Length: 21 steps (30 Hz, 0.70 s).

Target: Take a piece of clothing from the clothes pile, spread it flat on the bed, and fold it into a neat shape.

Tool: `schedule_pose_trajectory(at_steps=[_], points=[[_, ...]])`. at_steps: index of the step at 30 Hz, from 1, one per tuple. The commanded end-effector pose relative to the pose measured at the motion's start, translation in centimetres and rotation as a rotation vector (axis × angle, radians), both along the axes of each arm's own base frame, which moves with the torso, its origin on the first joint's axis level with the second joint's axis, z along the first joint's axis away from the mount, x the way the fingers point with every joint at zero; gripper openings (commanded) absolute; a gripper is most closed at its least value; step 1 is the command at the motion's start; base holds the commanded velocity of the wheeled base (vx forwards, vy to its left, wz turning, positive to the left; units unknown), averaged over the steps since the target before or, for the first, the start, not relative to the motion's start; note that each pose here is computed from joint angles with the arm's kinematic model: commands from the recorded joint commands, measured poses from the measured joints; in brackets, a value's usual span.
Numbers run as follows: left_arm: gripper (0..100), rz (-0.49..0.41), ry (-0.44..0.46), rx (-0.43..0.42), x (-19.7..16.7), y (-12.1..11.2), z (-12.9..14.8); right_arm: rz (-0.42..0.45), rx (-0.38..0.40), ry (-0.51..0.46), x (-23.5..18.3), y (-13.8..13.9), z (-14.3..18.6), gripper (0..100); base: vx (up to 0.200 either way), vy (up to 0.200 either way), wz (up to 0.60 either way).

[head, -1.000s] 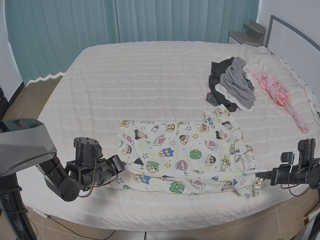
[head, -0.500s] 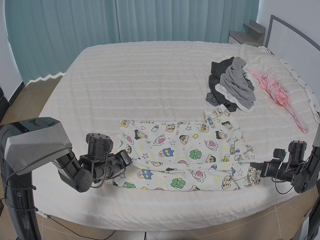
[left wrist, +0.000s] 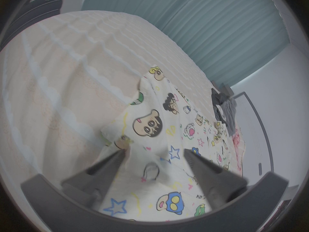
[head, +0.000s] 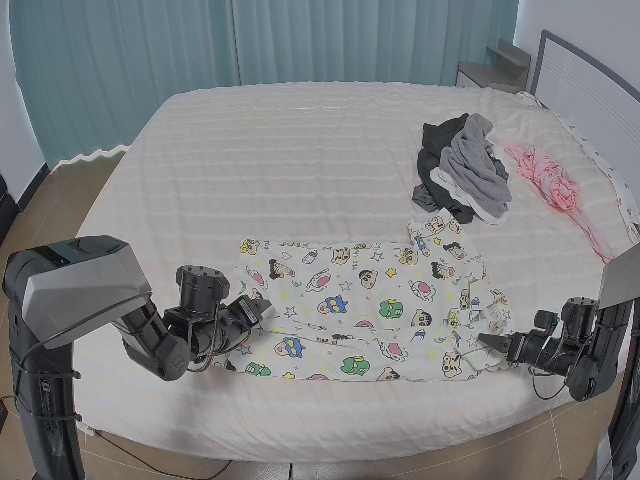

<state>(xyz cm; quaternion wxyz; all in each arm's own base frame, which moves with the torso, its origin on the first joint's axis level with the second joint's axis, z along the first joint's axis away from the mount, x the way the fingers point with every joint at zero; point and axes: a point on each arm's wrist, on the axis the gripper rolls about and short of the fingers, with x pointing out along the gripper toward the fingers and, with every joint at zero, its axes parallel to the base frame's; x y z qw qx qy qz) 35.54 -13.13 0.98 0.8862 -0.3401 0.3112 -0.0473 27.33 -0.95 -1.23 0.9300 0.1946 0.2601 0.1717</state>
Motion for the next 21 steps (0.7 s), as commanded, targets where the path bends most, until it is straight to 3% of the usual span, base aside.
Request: schedule_pose_trajectory(at_steps=[1, 7, 13, 17, 21], points=[[100, 0.043, -0.002, -0.017, 0.4, 0.5, 0.0, -0.009, 0.005, 0.022, 0.0, -0.1, -0.8, 100, 0.000, 0.000, 0.00], [100, 0.111, -0.004, -0.054, 0.7, 1.9, 0.6, -0.042, 0.038, 0.020, 0.1, -0.5, -0.4, 100, 0.000, 0.000, 0.00], [100, 0.153, -0.037, -0.083, -0.1, 3.9, 3.0, -0.079, 0.085, -0.020, 0.0, -1.0, 1.5, 100, 0.000, 0.000, 0.00], [100, 0.183, -0.041, -0.159, -1.7, 5.0, 5.0, -0.094, 0.117, -0.066, -0.2, -1.0, 3.3, 100, 0.000, 0.000, 0.00], [100, 0.108, 0.031, -0.304, -5.4, 6.4, 6.6, -0.118, 0.155, -0.130, -0.5, -1.1, 5.7, 100, 0.000, 0.000, 0.00]])
